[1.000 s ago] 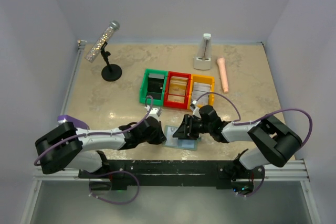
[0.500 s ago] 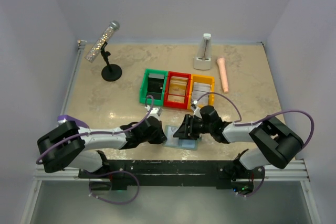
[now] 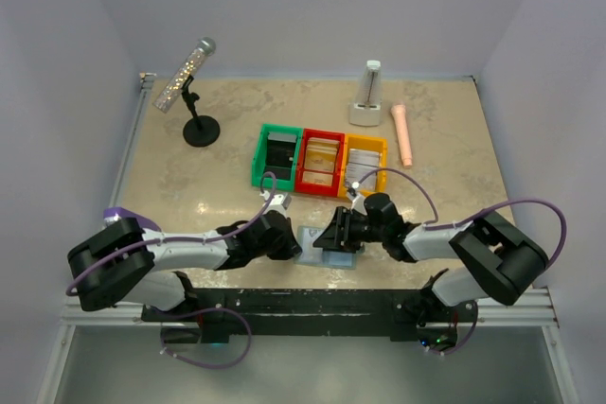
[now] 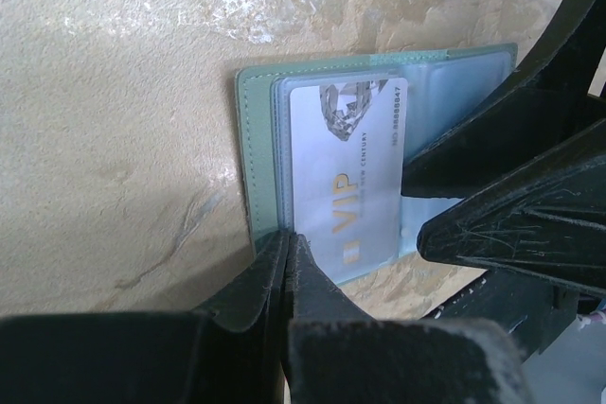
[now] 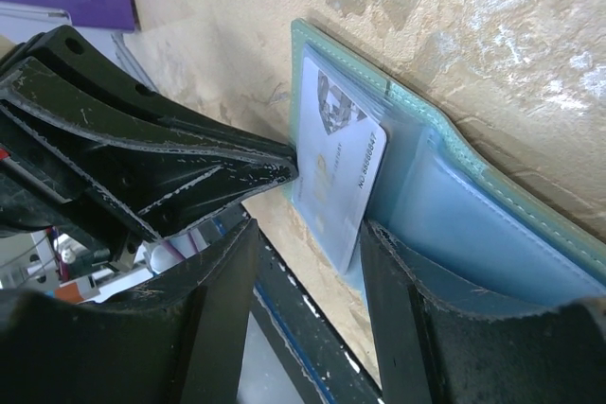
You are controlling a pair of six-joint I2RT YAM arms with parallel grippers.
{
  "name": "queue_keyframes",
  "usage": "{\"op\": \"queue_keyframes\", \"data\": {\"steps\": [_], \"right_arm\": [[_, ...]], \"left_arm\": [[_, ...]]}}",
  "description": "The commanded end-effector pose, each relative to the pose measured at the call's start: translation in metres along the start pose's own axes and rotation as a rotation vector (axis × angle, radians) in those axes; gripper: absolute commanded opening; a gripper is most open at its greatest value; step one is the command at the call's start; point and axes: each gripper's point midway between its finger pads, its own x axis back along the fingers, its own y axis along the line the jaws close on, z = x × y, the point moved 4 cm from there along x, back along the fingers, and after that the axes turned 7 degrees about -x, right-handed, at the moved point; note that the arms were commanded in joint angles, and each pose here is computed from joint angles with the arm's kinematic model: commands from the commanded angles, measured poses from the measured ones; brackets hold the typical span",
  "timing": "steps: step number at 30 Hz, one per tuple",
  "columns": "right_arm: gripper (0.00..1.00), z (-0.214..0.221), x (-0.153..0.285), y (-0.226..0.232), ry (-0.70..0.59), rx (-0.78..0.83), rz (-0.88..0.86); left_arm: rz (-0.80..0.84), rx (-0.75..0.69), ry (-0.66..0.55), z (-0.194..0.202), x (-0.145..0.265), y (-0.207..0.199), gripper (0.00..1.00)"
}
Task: Take the credit cards out of the card holder
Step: Remove the credit card from the card holder.
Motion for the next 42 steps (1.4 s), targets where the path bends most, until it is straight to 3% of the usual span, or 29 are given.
{"op": "queue_keyframes", "data": {"steps": [1,42], "right_arm": [[0.51,-0.006,-0.001,0.013,-0.028,0.018,-0.069],[0.50,-0.006,0.001,0.033,-0.023,0.090,-0.239]], "left_arm": [[-0.085,-0.012,0.078,0.024,-0.004,0.024,0.00],[-0.043,-0.027,0.140,0.032,-0.016,0.017,0.00]]}}
